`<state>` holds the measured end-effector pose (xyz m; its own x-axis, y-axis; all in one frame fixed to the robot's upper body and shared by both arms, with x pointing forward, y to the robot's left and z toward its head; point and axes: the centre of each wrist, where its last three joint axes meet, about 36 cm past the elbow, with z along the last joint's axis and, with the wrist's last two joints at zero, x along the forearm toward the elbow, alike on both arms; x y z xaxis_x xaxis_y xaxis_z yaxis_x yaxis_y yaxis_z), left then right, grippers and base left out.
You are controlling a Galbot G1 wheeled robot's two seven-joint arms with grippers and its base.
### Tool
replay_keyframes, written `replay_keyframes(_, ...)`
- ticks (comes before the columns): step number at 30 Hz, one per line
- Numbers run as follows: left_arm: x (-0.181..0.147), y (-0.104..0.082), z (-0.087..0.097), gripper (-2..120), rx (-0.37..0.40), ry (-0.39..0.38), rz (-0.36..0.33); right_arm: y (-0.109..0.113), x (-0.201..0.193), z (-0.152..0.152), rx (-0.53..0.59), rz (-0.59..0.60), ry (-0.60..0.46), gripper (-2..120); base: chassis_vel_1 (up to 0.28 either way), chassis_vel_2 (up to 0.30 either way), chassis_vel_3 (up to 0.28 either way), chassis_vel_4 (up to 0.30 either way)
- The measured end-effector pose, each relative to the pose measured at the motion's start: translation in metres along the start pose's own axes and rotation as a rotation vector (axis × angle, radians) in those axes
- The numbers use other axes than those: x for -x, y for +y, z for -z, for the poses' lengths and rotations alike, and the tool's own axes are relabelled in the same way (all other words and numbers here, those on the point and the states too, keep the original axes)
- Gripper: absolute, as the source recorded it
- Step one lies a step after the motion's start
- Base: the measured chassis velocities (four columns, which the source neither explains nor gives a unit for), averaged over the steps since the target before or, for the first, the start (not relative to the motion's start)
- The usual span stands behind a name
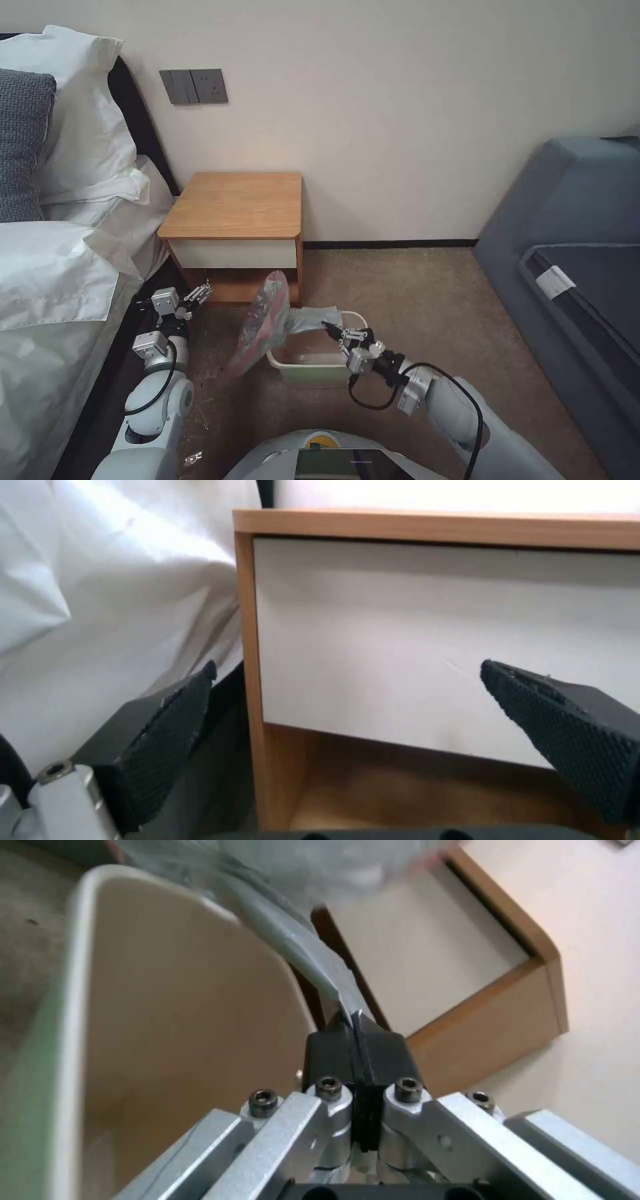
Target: Pick up the garbage bag from the table and place it over the trash can.
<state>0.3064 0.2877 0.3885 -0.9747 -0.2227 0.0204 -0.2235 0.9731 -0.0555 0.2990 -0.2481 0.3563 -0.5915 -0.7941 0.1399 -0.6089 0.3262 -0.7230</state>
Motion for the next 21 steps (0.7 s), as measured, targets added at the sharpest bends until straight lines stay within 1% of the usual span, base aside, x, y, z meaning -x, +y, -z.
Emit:
replay_keyframes(6,-0.001,-0.002,0.000,99,0.003,-0.002,-0.005,-0.001,-0.008,-0.002,-0.005,0.001,0.003,0,0.000,0.000,0.000,0.000)
replay_keyframes(8,-0.001,-0.002,0.000,99,0.004,-0.003,-0.006,-0.002,-0.009,-0.002,-0.003,-0.002,0.004,-2,0.000,0.000,0.000,0.000)
replay_keyframes(9,-0.001,-0.003,0.000,99,0.007,-0.004,-0.007,-0.003,-0.011,-0.001,0.010,-0.003,0.003,2,0.000,0.000,0.000,0.000)
replay_keyframes(10,-0.001,-0.003,0.000,99,0.015,-0.006,-0.009,-0.004,-0.014,-0.002,0.039,0.000,-0.001,10,0.000,0.000,0.000,0.000)
replay_keyframes(11,-0.001,-0.003,0.000,99,0.015,-0.006,-0.009,-0.004,-0.014,-0.002,0.039,0.000,-0.001,10,0.000,0.000,0.000,0.000)
replay_keyframes(12,-0.001,-0.004,0.000,99,0.018,-0.006,-0.011,-0.004,-0.016,-0.003,0.066,0.003,-0.006,14,0.000,0.000,0.000,0.000)
replay_keyframes(13,-0.002,-0.004,0.000,99,0.024,-0.006,-0.015,-0.005,-0.019,-0.003,0.110,0.011,-0.008,20,0.000,0.000,0.000,0.000)
replay_keyframes(14,-0.002,-0.004,0.000,99,0.024,-0.006,-0.015,-0.005,-0.019,-0.003,0.110,0.011,-0.008,20,0.000,0.000,0.000,0.000)
replay_keyframes(15,-0.003,-0.005,-0.001,99,0.028,-0.006,-0.017,-0.006,-0.021,-0.003,0.136,0.016,-0.008,22,0.000,0.000,0.000,0.000)
replay_keyframes(16,-0.003,-0.006,-0.001,99,0.039,-0.007,-0.022,-0.009,-0.023,-0.002,0.175,0.023,-0.010,30,0.000,0.000,0.000,0.000)
replay_keyframes(17,-0.003,-0.006,-0.001,99,0.039,-0.007,-0.022,-0.009,-0.023,-0.002,0.175,0.023,-0.010,30,0.000,0.000,0.000,0.000)
replay_keyframes(20,-0.005,-0.008,-0.003,99,0.063,-0.007,-0.037,-0.021,-0.028,-0.003,0.220,0.042,-0.015,44,0.000,0.000,0.000,0.000)
replay_keyframes(21,-0.005,-0.008,-0.003,99,0.063,-0.007,-0.037,-0.021,-0.028,-0.003,0.220,0.042,-0.015,44,0.000,0.000,0.000,0.000)
